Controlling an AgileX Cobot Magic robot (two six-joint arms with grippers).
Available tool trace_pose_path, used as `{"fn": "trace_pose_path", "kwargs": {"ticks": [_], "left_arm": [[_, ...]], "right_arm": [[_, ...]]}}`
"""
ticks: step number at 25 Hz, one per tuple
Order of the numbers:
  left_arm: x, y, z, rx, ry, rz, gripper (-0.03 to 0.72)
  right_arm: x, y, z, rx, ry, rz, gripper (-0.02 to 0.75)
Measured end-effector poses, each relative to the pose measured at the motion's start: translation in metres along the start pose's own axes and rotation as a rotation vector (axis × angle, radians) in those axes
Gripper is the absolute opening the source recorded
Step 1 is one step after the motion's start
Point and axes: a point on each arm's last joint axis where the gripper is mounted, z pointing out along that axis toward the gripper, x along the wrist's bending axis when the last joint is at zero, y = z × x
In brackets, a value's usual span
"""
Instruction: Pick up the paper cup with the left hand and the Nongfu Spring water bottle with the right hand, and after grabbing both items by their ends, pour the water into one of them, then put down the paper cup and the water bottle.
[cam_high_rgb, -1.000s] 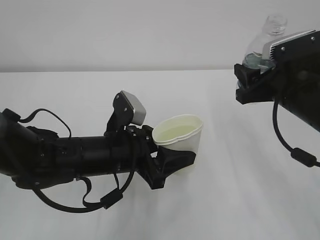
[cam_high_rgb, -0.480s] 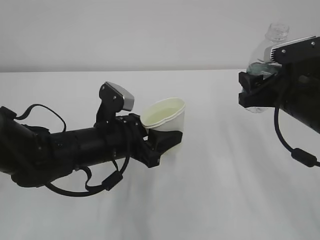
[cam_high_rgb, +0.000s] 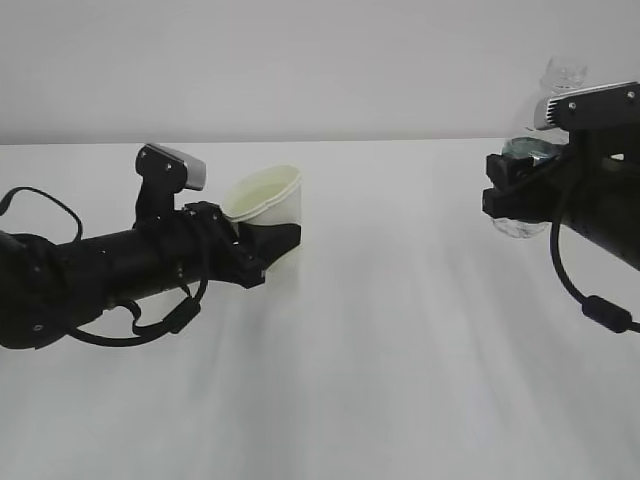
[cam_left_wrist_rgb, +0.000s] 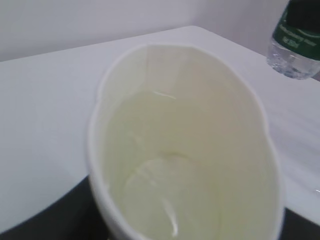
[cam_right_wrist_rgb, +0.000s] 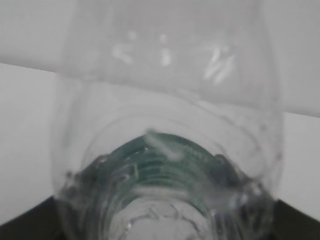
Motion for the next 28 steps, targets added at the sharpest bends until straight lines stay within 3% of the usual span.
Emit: {"fn": "trace_pose_path", "kwargs": {"ticks": [10, 19, 28], "left_arm": [[0.034, 0.005, -0.014, -0.025, 0.105, -0.030, 0.418], [0.064, 0.008, -0.029, -0.048, 0.198, -0.054, 0.418], [0.079, 0.010, -0.038, -0.068, 0.270, -0.055, 0.418]], "right_arm": [[0.001, -0.023, 0.011, 0.080, -0.010, 0.013, 0.458], [0.003, -0.040, 0.020, 0.077, -0.021, 0.006, 0.458], [0.000, -0.052, 0.025, 0.082, -0.064, 0.034, 0.458]]}}
